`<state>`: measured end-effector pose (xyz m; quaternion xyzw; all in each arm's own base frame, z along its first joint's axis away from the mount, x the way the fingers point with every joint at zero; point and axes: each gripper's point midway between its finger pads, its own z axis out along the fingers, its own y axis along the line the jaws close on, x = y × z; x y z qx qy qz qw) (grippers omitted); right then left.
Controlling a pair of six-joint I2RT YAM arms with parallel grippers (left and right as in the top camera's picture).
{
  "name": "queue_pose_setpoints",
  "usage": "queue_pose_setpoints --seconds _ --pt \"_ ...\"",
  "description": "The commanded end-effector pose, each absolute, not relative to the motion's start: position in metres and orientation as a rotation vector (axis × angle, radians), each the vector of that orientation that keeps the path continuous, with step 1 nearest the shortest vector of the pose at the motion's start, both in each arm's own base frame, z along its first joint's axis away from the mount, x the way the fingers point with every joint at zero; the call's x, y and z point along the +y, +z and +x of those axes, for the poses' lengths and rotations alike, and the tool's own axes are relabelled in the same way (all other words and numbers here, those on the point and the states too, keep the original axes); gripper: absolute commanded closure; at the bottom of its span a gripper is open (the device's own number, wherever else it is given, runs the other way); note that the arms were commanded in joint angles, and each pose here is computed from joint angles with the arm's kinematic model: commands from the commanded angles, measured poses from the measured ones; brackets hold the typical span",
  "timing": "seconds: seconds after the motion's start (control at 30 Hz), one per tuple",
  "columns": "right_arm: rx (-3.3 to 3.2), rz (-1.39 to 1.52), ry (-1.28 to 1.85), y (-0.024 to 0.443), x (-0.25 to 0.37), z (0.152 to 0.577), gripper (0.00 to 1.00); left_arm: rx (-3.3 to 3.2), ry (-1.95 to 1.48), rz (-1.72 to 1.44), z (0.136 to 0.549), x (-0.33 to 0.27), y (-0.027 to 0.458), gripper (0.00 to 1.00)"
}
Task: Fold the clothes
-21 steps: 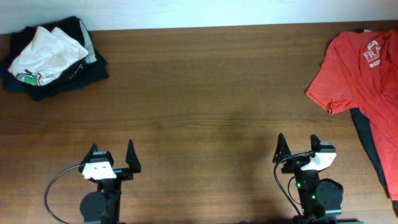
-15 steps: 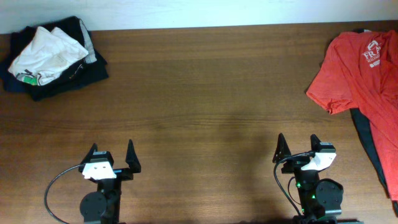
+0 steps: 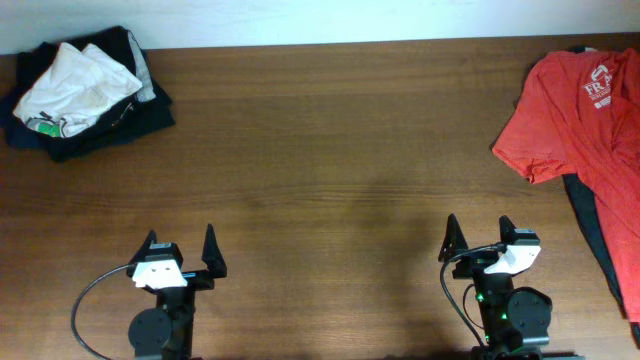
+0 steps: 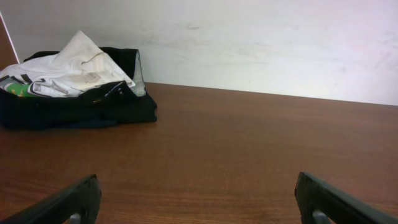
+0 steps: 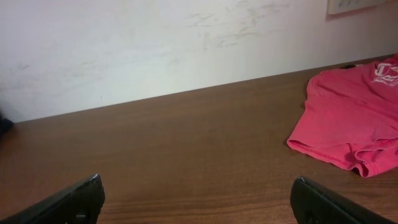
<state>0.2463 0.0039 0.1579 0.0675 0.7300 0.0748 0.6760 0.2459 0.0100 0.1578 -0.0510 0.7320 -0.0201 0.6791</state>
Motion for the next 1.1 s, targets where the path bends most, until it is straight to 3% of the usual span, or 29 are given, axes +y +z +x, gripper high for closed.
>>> queue_pose_setpoints --seconds 0.0,0.6,0.63,0.77,0.93,1.07 --pt "1.644 0.145 0.164 0.156 0.004 0.246 0.01 1.646 -0.042 -0.126 0.246 0.012 0.156 0.01" --pt "1.643 0.141 0.175 0.156 0.005 0.246 0.01 1.646 -0.042 -0.126 0.246 0.012 0.156 0.01" --pt "1.64 0.128 0.241 0.158 0.014 0.246 0.01 1.646 -0.042 -0.126 0.246 0.012 0.156 0.01" --pt "1.711 -0.011 1.034 0.165 0.109 0.208 0.01 1.646 -0.043 -0.126 0.246 0.012 0.156 0.01" --pt "1.723 0.0 1.189 0.171 0.121 0.197 0.01 1.646 -0.042 -0.126 0.246 0.012 0.156 0.01" --pt "1.466 -0.187 1.14 0.229 0.123 0.187 0.01 1.646 -0.042 -0.126 0.246 0.012 0.156 0.01"
